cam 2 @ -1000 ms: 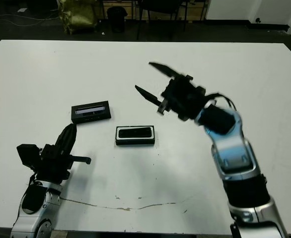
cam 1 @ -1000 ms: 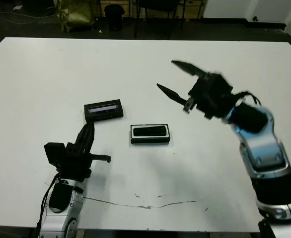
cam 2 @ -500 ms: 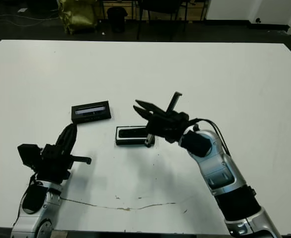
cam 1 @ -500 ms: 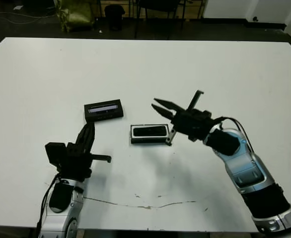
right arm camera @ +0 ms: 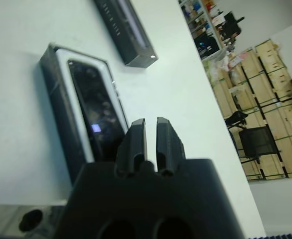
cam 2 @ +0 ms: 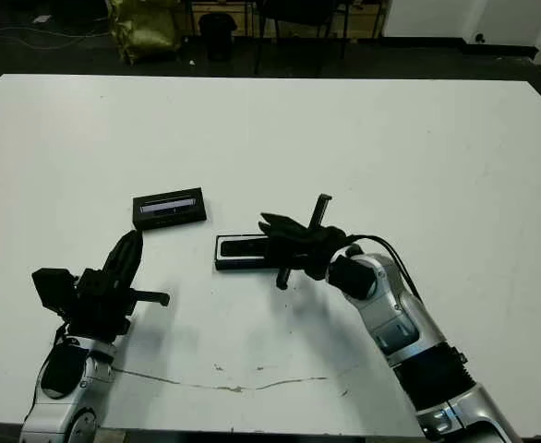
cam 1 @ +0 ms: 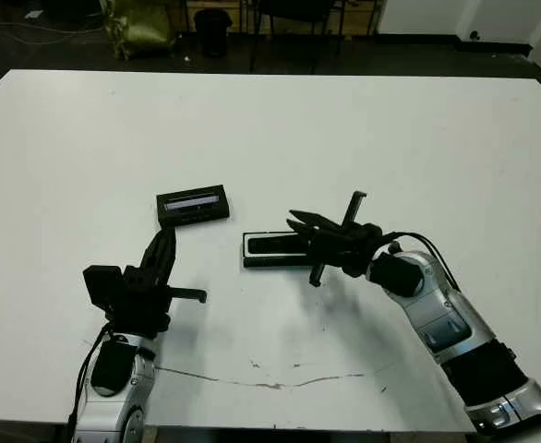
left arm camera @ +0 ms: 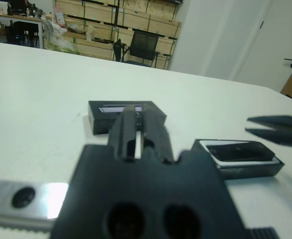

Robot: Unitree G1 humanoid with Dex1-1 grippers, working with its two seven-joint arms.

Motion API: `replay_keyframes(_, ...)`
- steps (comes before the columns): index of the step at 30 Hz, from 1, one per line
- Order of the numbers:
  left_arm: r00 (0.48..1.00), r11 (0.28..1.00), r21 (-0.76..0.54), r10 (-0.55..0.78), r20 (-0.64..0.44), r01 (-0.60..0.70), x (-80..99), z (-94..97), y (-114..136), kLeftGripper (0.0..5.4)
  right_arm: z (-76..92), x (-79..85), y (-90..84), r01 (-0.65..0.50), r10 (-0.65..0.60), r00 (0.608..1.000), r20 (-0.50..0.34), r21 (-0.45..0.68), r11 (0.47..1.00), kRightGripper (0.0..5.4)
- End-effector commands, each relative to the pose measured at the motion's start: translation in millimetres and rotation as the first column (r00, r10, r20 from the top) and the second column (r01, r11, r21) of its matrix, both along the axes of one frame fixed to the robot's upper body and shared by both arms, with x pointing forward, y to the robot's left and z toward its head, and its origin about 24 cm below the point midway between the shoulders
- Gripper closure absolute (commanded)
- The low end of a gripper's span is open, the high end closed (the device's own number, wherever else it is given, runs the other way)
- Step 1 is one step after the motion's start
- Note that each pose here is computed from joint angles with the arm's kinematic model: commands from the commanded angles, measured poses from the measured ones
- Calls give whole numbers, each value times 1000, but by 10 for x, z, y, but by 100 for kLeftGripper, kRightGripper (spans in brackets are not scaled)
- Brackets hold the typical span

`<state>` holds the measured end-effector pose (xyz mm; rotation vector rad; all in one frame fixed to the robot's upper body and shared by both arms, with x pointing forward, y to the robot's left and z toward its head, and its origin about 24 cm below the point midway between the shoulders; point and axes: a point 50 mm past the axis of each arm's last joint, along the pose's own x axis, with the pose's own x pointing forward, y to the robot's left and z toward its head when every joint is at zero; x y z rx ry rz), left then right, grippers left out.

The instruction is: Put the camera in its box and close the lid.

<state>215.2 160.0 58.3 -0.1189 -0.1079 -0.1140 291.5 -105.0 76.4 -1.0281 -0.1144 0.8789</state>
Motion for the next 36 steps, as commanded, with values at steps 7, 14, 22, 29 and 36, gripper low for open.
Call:
replay_keyframes(7,999,1000,8,0,-35,1,-18,-63,19,540,-223,-182,-177,11,-26,988,-150,-99,995,537)
replay_keyframes(14,1000,1000,19,2,-27,-1,-19,-65,17,540,-279,-267,-204,4,-26,979,-200,-113,994,537)
replay_keyframes(22,999,1000,4,6,-41,-5,-26,-61,21,540,-162,-218,-228,40,-53,985,-166,-81,996,537)
replay_keyframes(29,1000,1000,0,7,-24,-7,-20,-25,53,540,314,-200,-407,148,-153,988,10,206,967,537)
replay_keyframes(36,999,999,40,13,49,-15,28,150,150,540,741,-283,-718,195,-311,940,143,523,830,537)
